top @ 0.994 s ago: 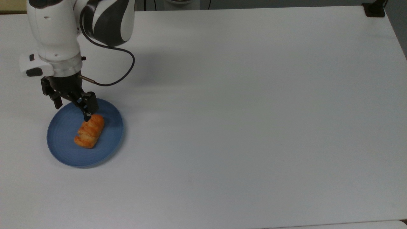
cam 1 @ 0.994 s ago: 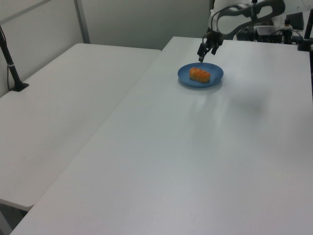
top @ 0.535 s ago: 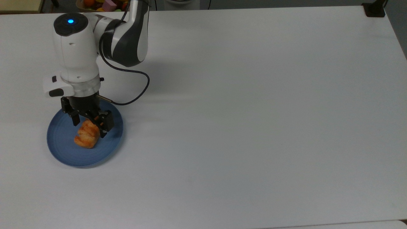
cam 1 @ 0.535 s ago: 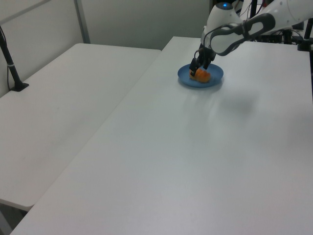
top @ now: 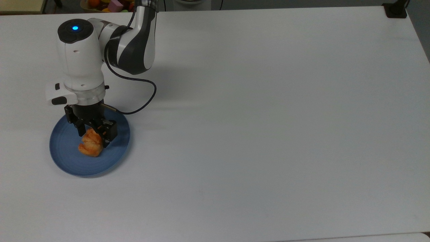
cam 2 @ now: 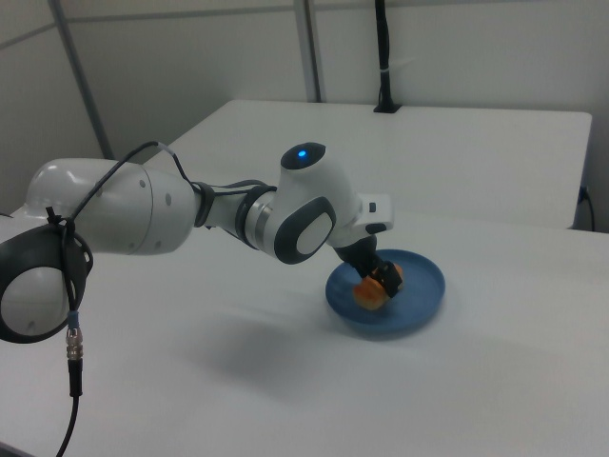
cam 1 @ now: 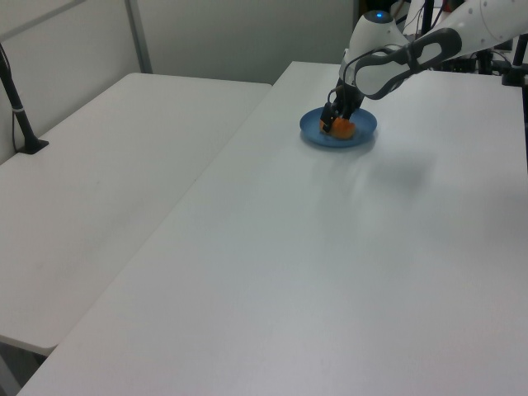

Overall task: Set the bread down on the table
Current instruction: 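Lower the gripper and close it around the bread roll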

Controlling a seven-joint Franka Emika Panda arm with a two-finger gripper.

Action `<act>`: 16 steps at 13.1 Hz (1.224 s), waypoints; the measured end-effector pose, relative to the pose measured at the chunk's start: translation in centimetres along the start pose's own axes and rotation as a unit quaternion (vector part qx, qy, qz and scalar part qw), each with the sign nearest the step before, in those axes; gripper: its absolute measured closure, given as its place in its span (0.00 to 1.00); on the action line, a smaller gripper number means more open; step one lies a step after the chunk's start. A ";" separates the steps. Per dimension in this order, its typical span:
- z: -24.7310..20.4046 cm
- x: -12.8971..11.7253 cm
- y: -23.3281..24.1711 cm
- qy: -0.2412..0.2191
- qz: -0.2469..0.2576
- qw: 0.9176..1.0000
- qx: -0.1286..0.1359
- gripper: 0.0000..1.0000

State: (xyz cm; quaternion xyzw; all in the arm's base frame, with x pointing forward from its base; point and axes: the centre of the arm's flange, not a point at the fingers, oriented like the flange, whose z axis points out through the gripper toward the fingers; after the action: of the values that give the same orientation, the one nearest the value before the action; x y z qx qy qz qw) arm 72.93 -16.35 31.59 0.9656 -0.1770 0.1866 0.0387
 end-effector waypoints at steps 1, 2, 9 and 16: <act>0.0 0.0 0.0 0.000 0.000 1.000 0.000 0.17; 0.0 0.0 0.0 0.000 0.000 1.000 0.000 0.23; -0.8 0.6 -0.2 0.009 0.001 1.000 0.002 0.61; -7.6 2.4 -0.2 0.008 -0.005 1.000 0.013 0.61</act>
State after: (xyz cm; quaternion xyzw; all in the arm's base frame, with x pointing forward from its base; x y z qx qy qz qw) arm 72.42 -15.86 39.57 0.9652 -0.1697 0.1969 0.0289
